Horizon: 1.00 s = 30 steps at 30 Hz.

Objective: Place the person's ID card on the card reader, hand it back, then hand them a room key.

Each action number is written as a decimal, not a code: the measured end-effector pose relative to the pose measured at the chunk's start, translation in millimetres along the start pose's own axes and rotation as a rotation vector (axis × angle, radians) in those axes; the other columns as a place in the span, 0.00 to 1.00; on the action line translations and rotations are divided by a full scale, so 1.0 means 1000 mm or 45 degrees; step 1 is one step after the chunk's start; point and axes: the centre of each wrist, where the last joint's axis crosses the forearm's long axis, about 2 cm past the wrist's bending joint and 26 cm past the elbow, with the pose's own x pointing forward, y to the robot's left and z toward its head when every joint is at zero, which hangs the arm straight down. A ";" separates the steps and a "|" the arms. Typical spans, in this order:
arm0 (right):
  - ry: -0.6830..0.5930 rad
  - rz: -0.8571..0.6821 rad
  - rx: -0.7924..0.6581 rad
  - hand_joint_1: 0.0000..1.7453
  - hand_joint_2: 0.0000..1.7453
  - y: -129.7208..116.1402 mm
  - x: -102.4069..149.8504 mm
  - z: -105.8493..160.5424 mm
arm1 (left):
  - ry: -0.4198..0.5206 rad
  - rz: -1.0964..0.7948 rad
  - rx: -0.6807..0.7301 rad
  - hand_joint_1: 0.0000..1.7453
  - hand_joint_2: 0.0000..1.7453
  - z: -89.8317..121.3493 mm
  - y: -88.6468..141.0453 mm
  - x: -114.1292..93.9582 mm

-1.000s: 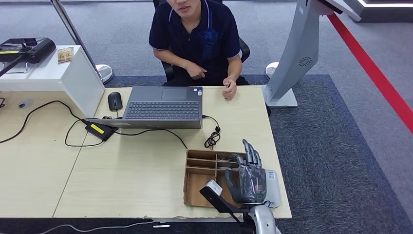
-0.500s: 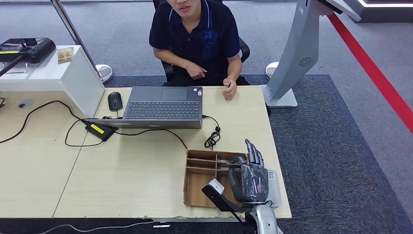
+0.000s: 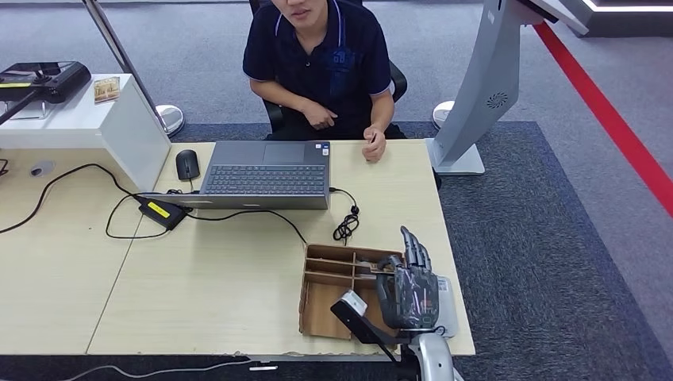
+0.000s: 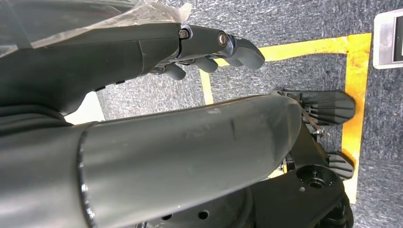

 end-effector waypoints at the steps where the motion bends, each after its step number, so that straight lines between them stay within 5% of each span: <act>1: 0.001 -0.004 0.001 1.00 1.00 0.000 0.000 0.000 | 0.000 0.000 0.000 0.00 0.00 0.000 0.000 0.000; 10: -0.023 -0.006 -0.001 1.00 1.00 0.000 -0.002 0.000 | 0.000 0.000 0.001 0.00 0.00 0.000 0.000 0.000; 15: -0.199 -0.077 -0.070 1.00 1.00 -0.008 0.005 0.002 | 0.002 0.013 0.010 0.00 0.00 0.000 0.001 -0.001; 19: -0.355 -0.387 -0.389 1.00 1.00 -0.040 0.015 -0.012 | 0.006 0.041 0.030 0.00 0.00 0.000 0.001 -0.003; 30: 0.109 -0.726 -1.210 1.00 1.00 -0.144 -0.036 0.006 | 0.025 0.059 0.042 0.00 0.00 -0.001 0.002 -0.007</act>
